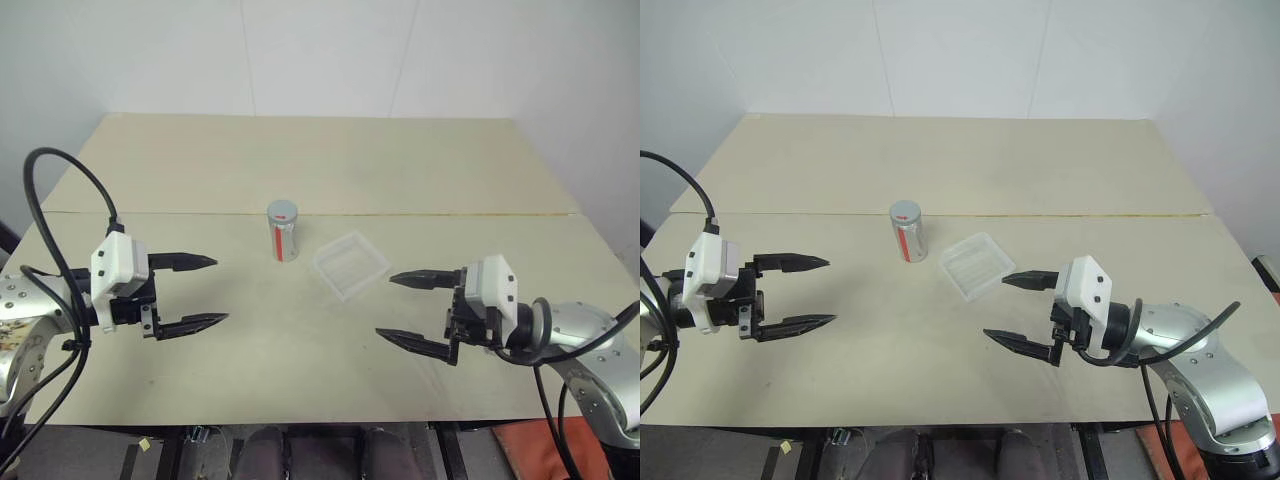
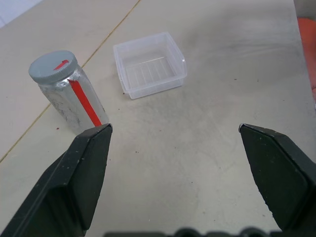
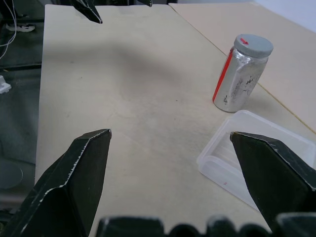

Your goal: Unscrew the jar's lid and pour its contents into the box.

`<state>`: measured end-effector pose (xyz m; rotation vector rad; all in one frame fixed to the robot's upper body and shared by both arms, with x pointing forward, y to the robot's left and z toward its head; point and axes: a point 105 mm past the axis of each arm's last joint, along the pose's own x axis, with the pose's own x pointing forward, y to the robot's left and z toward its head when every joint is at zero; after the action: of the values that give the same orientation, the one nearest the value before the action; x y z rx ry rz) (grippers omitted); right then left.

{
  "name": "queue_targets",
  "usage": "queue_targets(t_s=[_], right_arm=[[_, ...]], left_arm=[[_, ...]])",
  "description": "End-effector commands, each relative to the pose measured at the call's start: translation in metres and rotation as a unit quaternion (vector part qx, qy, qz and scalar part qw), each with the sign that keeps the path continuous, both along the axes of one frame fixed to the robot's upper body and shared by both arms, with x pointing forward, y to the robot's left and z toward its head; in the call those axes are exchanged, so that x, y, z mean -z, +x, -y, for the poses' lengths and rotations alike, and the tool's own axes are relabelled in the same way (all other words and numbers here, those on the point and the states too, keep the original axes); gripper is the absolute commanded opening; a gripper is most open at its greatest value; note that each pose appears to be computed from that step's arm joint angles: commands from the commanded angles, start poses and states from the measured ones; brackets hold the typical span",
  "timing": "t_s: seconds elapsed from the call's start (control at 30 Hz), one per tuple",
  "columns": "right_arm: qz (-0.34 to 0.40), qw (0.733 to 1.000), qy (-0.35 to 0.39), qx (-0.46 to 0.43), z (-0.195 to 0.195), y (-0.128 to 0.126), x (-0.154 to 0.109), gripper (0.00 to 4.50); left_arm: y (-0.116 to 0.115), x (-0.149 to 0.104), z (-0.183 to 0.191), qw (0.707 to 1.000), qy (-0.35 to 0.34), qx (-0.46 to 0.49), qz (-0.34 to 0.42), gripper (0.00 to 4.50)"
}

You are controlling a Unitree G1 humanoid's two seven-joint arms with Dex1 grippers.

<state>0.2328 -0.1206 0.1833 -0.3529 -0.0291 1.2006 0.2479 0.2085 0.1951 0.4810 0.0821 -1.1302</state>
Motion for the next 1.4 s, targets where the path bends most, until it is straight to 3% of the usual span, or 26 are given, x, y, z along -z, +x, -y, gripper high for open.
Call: queue_targets(t_s=[0.03,0.57,0.83,0.97,1.13,1.4], right_arm=[[0.031,0.999,0.001,-0.010,0.000,-0.004,-0.013,4.50],[0.044,0.999,-0.012,-0.009,-0.001,0.010,-0.017,4.50],[0.046,0.999,-0.014,-0.007,0.003,0.005,-0.021,4.50],[0.049,0.999,-0.014,0.001,0.005,0.005,-0.024,4.50],[0.050,0.999,-0.015,0.010,0.005,0.004,-0.024,4.50],[0.054,0.998,-0.013,0.017,0.004,0.005,-0.025,4.50]], left_arm=[[-0.002,-0.007,0.002,1.000,0.003,0.000,0.028,4.48],[0.017,-0.015,0.001,0.996,-0.007,-0.036,0.077,4.48],[0.018,-0.006,0.003,0.996,-0.015,-0.043,0.072,4.48],[0.042,0.000,0.009,0.982,-0.069,-0.150,0.096,4.48],[0.054,0.016,0.035,0.954,-0.158,-0.241,0.083,4.48],[0.068,0.028,0.061,0.908,-0.231,-0.342,0.071,4.48]])
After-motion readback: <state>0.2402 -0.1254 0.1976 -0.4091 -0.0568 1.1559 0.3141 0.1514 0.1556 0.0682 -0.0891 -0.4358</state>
